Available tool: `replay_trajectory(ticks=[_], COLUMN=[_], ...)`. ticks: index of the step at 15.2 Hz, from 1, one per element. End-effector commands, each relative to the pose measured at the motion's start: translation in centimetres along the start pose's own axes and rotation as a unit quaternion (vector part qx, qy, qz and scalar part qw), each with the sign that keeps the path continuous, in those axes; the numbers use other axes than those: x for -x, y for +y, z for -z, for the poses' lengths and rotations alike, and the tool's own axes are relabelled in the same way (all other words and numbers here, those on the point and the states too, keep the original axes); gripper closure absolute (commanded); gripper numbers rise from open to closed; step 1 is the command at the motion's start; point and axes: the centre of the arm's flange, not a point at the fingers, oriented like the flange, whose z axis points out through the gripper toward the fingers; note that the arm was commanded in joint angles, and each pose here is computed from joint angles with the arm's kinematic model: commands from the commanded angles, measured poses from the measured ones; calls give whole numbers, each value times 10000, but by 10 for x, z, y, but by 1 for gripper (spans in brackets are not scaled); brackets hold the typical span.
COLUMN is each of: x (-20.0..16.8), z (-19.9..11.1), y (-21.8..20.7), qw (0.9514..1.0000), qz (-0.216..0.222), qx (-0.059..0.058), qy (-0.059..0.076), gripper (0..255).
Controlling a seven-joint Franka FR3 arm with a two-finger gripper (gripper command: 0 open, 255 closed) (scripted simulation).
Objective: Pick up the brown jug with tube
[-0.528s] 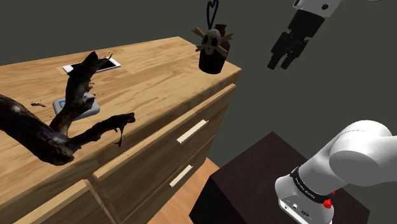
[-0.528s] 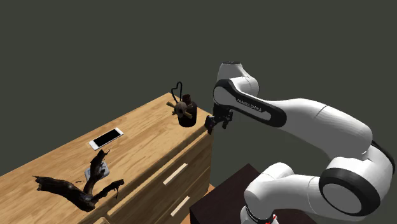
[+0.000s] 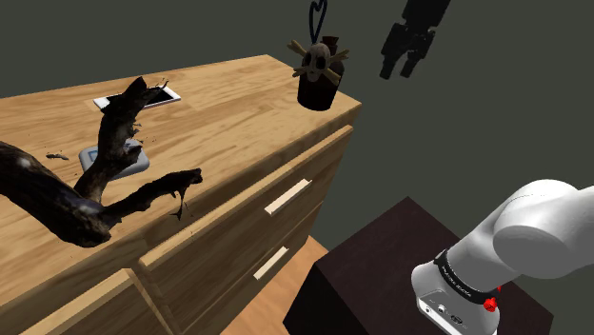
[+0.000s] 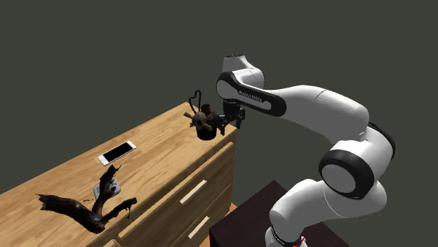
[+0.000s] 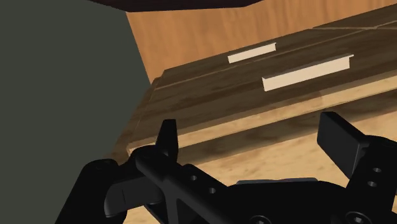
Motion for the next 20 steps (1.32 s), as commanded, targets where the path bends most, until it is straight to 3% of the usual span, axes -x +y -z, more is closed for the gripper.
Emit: replay_trajectory(ticks=[1,11,20], x=[-29,-163,-166], z=[9,41,1], y=[-5,-31,-29], qw=[9998,9943,9943], qz=[85,469,469], qx=[132,750,750], qy=[-107,-600,-600], gripper=[0,0,0])
